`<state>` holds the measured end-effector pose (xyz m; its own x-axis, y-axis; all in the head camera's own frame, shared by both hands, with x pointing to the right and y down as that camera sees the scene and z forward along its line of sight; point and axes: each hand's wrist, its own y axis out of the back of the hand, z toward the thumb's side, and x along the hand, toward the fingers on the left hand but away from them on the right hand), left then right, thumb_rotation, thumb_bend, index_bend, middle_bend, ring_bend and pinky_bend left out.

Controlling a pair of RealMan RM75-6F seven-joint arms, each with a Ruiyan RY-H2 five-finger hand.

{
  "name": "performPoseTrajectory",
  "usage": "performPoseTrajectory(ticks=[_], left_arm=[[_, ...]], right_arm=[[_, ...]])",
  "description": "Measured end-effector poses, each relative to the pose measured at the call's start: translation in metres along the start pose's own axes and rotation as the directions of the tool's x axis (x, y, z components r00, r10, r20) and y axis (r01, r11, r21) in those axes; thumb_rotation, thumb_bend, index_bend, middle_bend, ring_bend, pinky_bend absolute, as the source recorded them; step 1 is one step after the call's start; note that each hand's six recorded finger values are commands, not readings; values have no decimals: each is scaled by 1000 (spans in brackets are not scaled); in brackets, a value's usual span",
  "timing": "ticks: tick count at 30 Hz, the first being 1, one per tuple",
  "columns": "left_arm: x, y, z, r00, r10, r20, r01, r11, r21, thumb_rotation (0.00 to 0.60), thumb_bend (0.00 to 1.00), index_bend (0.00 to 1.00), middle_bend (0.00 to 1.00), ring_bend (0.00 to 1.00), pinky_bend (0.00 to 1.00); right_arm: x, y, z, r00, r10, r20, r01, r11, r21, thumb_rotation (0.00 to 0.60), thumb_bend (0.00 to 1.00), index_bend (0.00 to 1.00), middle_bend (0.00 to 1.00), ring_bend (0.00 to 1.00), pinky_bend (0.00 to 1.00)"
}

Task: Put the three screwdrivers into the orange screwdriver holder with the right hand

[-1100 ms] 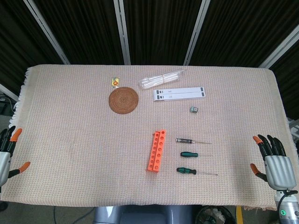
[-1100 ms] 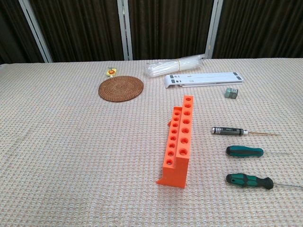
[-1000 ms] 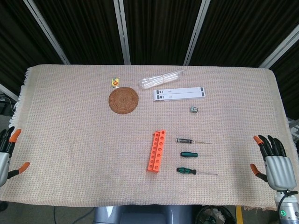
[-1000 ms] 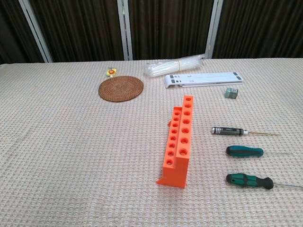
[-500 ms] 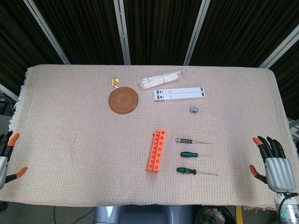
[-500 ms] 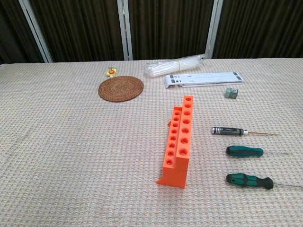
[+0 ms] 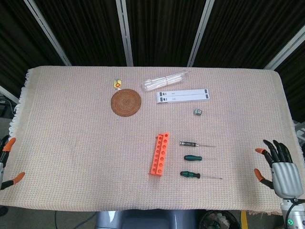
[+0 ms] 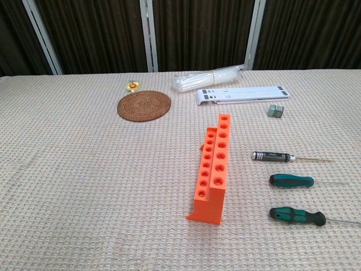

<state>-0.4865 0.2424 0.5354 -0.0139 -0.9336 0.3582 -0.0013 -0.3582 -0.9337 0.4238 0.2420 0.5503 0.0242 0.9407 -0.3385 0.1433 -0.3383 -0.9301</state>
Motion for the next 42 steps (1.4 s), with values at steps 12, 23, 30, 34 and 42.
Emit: performPoseTrajectory(ticks=[12,23,30,34,42], left_arm=[[0,-1,-1,1000,-9,11,9,1000,-5,600,82,0,0,0,0],[1,1,-5,1000,-3,7,3,1000,-5,600,81,0,0,0,0],[1,1,-6,1000,-4,8,4,1000,-3,600,82,0,0,0,0],[2,0,-7,1000,-8,3,8,1000,0,600,82,0,0,0,0],[4,-2,-9,1000,-15,-2,15,1000,1,600,83,0,0,0,0]], right_arm=[[-20,-7,29,993,42,-110,-46,999,-27,600,238,346,126,0,69],[-72,-24,78,971,126,-205,-145,986,-83,600,234,290,90,0,2],[-107,-50,114,947,219,-235,-240,969,-64,600,243,289,65,0,0],[-122,-70,134,931,276,-240,-294,955,-44,600,261,311,65,0,0],[-143,-112,162,907,354,-229,-370,928,-31,600,261,356,65,0,0]])
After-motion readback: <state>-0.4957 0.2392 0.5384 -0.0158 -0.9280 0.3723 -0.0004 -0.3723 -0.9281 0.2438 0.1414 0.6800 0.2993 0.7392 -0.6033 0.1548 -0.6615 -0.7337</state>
